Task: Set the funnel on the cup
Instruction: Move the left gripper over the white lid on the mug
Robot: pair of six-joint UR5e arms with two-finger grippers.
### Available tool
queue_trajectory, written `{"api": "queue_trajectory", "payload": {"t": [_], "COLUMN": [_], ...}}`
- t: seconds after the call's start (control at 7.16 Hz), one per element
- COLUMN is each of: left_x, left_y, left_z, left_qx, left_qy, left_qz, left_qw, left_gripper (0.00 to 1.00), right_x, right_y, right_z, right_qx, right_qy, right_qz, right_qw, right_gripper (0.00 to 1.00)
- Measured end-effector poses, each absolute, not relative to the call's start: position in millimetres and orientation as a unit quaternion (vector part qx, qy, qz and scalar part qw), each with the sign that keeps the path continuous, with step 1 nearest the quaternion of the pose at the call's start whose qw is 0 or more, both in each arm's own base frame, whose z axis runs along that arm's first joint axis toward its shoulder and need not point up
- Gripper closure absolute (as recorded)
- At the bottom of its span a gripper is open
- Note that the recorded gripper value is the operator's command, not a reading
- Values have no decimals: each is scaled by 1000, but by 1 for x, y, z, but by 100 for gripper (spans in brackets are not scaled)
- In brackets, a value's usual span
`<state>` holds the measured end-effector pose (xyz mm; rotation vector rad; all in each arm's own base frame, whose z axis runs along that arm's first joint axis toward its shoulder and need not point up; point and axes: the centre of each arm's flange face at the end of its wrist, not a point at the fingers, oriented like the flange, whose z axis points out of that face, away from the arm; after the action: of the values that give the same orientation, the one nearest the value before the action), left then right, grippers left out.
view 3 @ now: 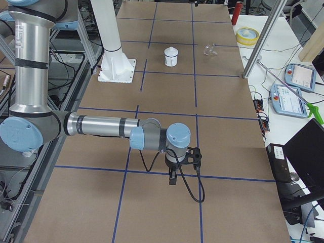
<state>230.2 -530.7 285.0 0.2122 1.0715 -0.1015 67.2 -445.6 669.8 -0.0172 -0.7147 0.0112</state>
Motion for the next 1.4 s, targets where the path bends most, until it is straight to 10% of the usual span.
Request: {"api": "queue_trajectory", "payload": {"t": [0.56, 1.4], "left_x": [426, 482], "left_y": [-455, -416], "left_z": [179, 179], "left_qx": [5, -1], "left_qy": [420, 399], "left_qz": [-150, -157], "left_qw": [895, 903], "left_gripper": [0, 0], "right_x": [67, 67], "right_y": [-445, -445], "right_z": [670, 670], "right_qx": [-9, -9], "right_qy": [-350, -350], "right_qz": [6, 6], "right_qw": [937, 937], "right_gripper": [0, 0]}}
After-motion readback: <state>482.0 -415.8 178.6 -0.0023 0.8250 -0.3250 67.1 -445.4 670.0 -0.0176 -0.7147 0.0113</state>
